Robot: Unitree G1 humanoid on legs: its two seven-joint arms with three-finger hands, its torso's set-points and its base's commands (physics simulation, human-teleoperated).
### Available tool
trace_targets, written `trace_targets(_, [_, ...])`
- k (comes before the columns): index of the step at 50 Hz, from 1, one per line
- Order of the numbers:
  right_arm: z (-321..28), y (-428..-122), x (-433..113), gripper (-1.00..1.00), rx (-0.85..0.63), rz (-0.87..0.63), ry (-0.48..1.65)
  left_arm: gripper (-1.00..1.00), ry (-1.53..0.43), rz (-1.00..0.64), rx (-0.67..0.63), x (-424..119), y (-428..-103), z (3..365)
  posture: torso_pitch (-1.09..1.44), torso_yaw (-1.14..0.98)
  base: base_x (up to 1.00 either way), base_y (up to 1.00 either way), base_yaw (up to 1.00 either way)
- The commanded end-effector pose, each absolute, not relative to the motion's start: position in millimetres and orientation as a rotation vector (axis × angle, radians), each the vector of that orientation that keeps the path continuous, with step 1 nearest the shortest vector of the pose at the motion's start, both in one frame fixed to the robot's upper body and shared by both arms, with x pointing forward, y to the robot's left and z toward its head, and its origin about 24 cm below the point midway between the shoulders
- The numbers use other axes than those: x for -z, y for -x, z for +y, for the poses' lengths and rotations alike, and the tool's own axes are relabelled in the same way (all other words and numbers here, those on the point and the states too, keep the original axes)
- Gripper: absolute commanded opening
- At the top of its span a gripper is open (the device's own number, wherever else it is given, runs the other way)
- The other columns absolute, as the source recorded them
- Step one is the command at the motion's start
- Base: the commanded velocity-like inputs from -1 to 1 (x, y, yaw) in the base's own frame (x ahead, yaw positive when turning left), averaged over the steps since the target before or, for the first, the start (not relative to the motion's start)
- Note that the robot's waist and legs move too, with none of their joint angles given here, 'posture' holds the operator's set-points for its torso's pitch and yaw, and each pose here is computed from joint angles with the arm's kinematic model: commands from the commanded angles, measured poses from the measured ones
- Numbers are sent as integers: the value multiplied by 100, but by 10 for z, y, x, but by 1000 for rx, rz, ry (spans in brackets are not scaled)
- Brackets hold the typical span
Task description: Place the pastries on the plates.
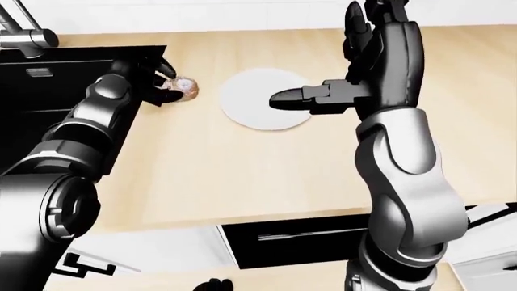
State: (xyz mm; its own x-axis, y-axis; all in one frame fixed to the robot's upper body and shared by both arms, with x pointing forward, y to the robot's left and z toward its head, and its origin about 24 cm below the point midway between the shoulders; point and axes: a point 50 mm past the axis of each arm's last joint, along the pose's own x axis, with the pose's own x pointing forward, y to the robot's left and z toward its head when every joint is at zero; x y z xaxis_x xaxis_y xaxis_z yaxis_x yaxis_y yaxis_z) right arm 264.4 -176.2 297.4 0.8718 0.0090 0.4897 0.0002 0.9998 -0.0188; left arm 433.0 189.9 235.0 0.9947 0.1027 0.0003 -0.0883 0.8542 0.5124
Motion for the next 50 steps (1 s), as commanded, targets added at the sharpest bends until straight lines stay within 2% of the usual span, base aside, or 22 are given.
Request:
trace_targets(1, [-1774, -2561, -3095, 100, 2, -591, 20, -76, -543, -95, -94, -2708, -4329, 1825, 31, 0, 0, 0, 0])
trace_targets(4, [-1779, -2546, -3098, 100, 2, -592, 20, -100, -549, -115, -93, -2783, -4327, 1801, 31, 0, 0, 0, 0])
trace_targets(24, [-1803, -2505, -3134, 100, 9, -604, 17, -100, -560, -224, -82, -3163, -4296, 1628, 31, 0, 0, 0, 0])
trace_targets(38, [-1854, -2425, -3172, 100, 28, -614, 22, -100, -513, -288, 63, -3270, -4280, 1179, 31, 0, 0, 0, 0])
trace_targets(50, [-1851, -2414, -3178, 100, 28, -613, 25, -100, -533, -271, 206, -3059, -4276, 801, 31, 0, 0, 0, 0])
